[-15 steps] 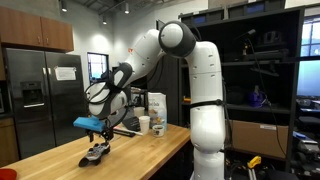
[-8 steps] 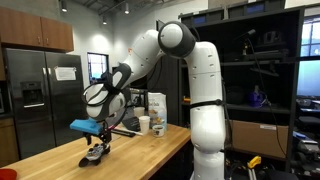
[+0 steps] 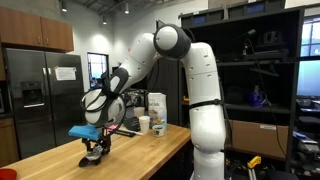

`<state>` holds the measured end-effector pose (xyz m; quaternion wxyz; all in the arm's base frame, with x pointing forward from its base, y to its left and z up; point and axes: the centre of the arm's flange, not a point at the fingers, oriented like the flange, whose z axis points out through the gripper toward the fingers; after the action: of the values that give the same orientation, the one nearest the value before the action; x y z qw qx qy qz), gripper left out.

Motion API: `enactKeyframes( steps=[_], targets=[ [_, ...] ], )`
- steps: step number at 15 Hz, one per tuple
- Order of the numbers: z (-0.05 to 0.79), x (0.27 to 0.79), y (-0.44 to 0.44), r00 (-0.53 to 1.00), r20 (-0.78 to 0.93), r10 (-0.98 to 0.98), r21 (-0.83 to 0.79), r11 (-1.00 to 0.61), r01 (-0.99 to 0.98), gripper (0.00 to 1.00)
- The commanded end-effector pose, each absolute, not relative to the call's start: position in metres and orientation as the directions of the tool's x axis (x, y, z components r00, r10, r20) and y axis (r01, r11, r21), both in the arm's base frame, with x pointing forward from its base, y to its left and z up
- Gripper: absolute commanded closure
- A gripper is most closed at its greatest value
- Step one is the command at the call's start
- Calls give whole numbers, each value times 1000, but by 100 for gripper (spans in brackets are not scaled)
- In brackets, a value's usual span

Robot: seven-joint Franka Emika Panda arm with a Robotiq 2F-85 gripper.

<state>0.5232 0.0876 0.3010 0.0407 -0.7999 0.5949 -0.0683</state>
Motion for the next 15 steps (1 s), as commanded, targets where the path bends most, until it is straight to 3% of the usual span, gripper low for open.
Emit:
enactKeyframes(
  steps=[1,2,3,5,8,15],
  targets=[
    [286,531,84,291,58,-955,-175,-297,-939,0],
    [283,532,84,293,55,-954,-181,-298,-937,0],
    [281,534,84,295,55,-954,-186,-300,-936,25],
    [279,535,85,295,54,-954,-195,-299,-934,31],
    [283,537,84,255,51,-966,-175,-260,-950,52],
    [300,535,92,7,31,-999,-62,-9,-998,56]
  ],
)
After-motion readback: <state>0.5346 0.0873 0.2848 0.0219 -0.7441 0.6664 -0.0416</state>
